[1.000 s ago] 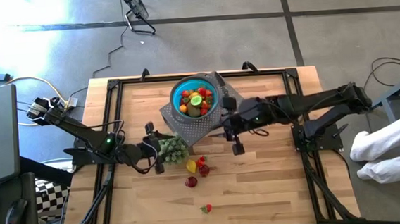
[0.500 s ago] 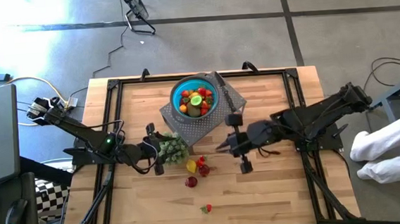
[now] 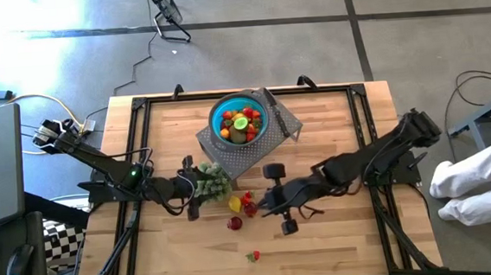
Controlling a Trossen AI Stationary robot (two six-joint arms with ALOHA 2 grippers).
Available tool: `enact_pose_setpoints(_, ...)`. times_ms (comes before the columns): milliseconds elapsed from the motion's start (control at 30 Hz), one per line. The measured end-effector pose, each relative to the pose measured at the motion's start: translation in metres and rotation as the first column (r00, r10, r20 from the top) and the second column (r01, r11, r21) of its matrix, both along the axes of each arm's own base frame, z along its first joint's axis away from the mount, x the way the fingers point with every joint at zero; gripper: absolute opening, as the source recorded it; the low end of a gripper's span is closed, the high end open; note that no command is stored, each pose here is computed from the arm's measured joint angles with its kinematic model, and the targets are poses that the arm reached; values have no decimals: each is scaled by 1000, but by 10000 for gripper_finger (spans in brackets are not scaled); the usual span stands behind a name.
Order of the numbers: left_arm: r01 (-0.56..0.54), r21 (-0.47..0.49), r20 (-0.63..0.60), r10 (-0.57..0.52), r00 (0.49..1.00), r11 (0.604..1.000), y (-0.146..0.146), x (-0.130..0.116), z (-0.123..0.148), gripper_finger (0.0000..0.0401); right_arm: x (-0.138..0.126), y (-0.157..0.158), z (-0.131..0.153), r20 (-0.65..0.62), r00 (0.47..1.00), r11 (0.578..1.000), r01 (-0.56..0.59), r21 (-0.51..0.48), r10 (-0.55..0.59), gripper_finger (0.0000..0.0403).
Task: Pick & Place Fruit
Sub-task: Put the pomegranate into the blue strainer bowl on the shelf
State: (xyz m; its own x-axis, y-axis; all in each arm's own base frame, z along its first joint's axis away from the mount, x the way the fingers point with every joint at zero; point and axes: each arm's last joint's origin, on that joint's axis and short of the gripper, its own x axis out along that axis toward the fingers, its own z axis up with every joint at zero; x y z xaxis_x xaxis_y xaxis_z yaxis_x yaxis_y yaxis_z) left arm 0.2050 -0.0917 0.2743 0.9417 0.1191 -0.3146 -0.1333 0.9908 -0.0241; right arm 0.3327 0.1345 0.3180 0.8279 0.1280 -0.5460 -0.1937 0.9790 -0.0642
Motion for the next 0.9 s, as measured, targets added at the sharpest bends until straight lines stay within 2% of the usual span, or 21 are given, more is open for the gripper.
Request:
enact_pose_setpoints(267, 46, -14, -16, -47, 999, 999, -1, 0, -1, 218, 14, 1, -23, -63, 997, 999, 40, 15, -39, 4)
enact_pose_setpoints(500, 69, -114, -43, -75, 996, 991, -7, 2, -7, 218, 16, 1, -28, -81, 995, 998, 56, 6, -55, 3)
enact_pose_setpoints(733, 88, -87, -93, -96, 991, 992, -20, 8, -21, 218, -3, -7, -27, -222, 973, 997, 44, -63, -57, 3)
enact_pose_setpoints(900, 69, -74, -93, -76, 993, 995, -25, 19, -30, 218, -12, -14, -21, -246, 967, 996, 43, -77, -61, 3)
